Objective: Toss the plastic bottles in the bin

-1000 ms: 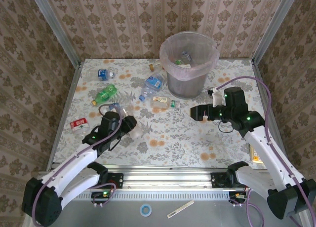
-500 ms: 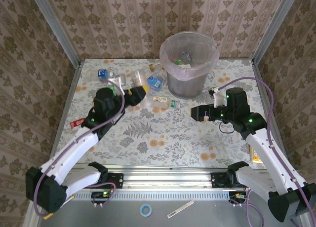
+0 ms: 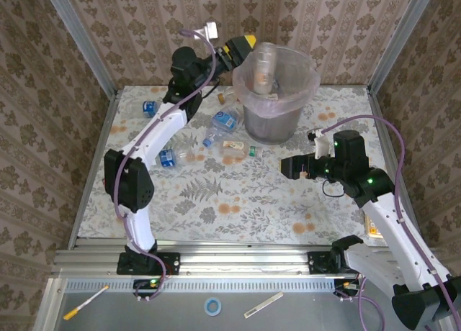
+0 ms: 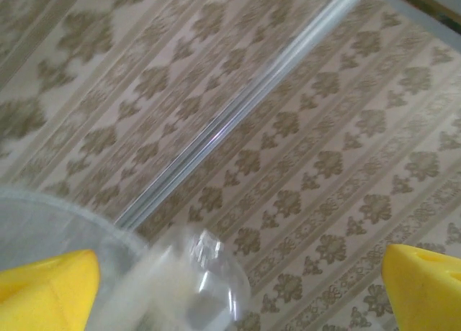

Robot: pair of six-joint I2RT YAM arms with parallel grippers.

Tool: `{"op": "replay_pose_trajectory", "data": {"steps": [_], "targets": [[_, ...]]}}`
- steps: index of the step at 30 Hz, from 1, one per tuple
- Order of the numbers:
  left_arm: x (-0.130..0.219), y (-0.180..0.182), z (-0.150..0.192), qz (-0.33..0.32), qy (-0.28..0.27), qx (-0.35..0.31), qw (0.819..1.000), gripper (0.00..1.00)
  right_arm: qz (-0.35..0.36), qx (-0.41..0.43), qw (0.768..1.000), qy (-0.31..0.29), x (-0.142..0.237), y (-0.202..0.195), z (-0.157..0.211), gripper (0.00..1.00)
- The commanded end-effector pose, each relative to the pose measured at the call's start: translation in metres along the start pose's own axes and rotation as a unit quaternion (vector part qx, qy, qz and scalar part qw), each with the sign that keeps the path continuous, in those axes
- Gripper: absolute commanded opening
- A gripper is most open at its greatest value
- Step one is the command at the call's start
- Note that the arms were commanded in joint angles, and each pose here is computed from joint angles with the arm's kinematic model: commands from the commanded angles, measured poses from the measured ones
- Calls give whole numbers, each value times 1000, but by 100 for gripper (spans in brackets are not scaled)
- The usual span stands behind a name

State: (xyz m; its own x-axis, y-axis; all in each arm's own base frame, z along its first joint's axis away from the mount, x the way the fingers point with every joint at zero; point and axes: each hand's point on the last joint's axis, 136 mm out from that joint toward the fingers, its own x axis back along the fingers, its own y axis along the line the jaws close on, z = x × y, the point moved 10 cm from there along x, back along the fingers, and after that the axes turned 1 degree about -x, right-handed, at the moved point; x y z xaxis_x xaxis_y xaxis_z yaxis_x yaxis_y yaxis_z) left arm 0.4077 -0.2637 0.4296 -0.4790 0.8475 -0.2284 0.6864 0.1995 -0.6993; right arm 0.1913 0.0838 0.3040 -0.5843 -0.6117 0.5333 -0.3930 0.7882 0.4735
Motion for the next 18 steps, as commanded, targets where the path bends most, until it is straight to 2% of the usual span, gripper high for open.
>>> {"op": "replay_pose_trajectory", "data": {"steps": [1,5,7,10,13,15,18], "targets": [[33,-33,-18,16,-7,-14,1000,100,-1,6,1000,0,5,3,0,100],[96,-49,-32,-63,-21,-59,996,100,-7,-1,1000,1,0,2,0,100],[119,-52,-27,-106,-10,-68,992,100,-10,-5,1000,4,-3,1,0,100],[152,-46,-17,-200,22,-86,976,100,-12,-11,1000,10,-8,0,0,100],[185,-31,-6,-299,55,-100,947,100,-17,-13,1000,12,-8,0,1,100],[206,-18,0,-369,77,-109,920,100,-17,-15,1000,15,-8,0,2,100],[232,1,5,-437,98,-117,887,100,-18,-16,1000,19,-8,0,6,100]]}}
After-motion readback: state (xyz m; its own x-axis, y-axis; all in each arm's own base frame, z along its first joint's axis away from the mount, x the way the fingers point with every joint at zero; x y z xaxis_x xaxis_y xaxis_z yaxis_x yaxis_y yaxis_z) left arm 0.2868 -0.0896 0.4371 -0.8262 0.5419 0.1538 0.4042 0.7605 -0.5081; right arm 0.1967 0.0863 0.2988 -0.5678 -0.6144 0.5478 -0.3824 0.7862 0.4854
